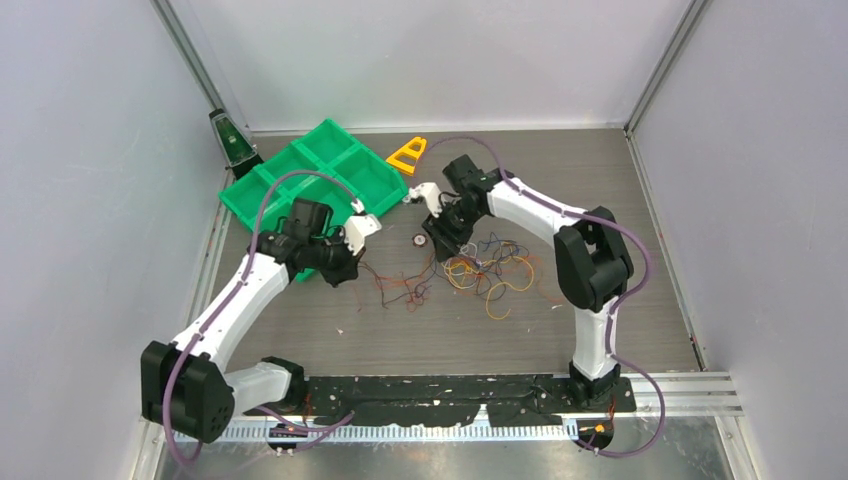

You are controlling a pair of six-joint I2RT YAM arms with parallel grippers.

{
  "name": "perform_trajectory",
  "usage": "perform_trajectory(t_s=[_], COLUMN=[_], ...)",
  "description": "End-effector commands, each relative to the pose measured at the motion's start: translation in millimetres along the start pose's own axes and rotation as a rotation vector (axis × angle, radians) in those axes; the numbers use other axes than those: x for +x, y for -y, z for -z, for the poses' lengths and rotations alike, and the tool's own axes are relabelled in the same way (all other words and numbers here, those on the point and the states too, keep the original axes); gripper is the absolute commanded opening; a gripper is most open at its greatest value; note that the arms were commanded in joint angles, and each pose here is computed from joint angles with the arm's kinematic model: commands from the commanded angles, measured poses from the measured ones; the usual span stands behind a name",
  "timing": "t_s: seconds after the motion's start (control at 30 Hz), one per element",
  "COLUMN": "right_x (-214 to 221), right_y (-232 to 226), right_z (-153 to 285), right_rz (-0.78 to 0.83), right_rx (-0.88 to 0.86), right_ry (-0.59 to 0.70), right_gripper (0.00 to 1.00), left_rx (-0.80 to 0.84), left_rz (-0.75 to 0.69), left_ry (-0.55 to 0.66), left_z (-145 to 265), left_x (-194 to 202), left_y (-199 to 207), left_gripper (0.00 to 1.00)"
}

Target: Untangle the cables

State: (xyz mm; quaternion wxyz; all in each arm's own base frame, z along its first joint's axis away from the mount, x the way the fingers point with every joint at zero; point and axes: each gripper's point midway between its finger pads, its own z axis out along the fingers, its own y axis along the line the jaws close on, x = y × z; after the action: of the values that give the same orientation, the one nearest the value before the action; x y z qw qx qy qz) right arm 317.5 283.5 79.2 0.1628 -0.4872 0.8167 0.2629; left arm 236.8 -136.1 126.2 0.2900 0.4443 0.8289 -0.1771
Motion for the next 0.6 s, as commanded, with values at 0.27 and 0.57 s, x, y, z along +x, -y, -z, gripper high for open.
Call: perform_trajectory(t_s=[0.27,0.57], right_x=[70,127], right_y=[117,181], right_z=[88,164], right_rz=[-0.042,-0.185], right_rx=[0.424,0.594], right_ry=[-0.096,-0.101], right_gripper=[0.05,0.06], left_rx=[-0.201,-0.322], left_rz=[0.070,0.118], left_ry=[-0.035,-0.177], left_z=[68,114], left_x=[55,123], left_y=[-48,-65], left_gripper=[0.00,0.00])
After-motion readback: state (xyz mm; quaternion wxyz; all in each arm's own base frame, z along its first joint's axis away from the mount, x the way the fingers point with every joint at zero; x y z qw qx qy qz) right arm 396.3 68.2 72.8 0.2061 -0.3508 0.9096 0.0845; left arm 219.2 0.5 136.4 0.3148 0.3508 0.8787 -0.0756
